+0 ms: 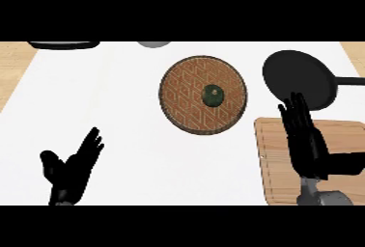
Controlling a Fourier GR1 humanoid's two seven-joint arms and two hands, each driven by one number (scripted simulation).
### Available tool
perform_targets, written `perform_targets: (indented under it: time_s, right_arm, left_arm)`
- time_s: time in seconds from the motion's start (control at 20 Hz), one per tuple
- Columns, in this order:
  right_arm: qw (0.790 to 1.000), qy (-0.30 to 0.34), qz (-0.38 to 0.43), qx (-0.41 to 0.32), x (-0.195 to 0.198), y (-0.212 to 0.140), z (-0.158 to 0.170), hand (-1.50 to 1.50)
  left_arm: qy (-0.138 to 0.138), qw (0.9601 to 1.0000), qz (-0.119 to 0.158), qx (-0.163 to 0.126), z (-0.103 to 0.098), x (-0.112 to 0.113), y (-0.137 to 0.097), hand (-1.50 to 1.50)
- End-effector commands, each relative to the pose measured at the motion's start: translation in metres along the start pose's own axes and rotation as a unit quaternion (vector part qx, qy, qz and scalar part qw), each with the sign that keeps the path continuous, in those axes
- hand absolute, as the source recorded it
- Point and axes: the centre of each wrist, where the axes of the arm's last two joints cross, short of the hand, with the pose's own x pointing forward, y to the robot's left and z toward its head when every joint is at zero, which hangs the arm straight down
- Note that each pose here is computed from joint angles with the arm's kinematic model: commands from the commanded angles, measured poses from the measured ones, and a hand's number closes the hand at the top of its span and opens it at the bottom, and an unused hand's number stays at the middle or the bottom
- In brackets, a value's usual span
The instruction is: Pick the sweet potato from the cutting board and place it in the pan
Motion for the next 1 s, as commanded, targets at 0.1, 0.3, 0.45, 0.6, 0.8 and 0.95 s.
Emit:
perform_targets:
  time_s: [0.1,0.3,0.45,0.6,0.8,0.95]
  right_arm:
    - [0.972,-0.028,0.174,0.154,0.044,-0.016,-0.036,1.5]
    - [0.859,-0.116,0.456,0.202,0.108,-0.054,-0.06,1.5]
    - [0.834,-0.173,0.484,0.199,0.094,-0.074,-0.073,-1.5]
    - [0.834,-0.242,0.45,0.209,0.06,-0.095,-0.068,-1.5]
    - [0.77,-0.161,0.539,0.303,0.084,-0.094,-0.078,-1.5]
    - [0.674,-0.075,0.66,0.322,0.093,-0.101,-0.075,-1.5]
  left_arm:
    - [-0.05,0.997,-0.001,-0.06,-0.012,0.027,-0.028,0.0]
    - [-0.071,0.9924,-0.004,-0.1,-0.011,0.04,-0.037,0.0]
    - [-0.086,0.984,0.011,-0.156,-0.012,0.058,-0.054,0.0]
    - [-0.091,0.9842,0.02,-0.151,-0.016,0.062,-0.047,0.0]
    - [-0.078,0.9838,0.015,-0.16,-0.02,0.063,-0.063,0.0]
    - [-0.08,0.9848,0.013,-0.154,-0.02,0.065,-0.058,0.0]
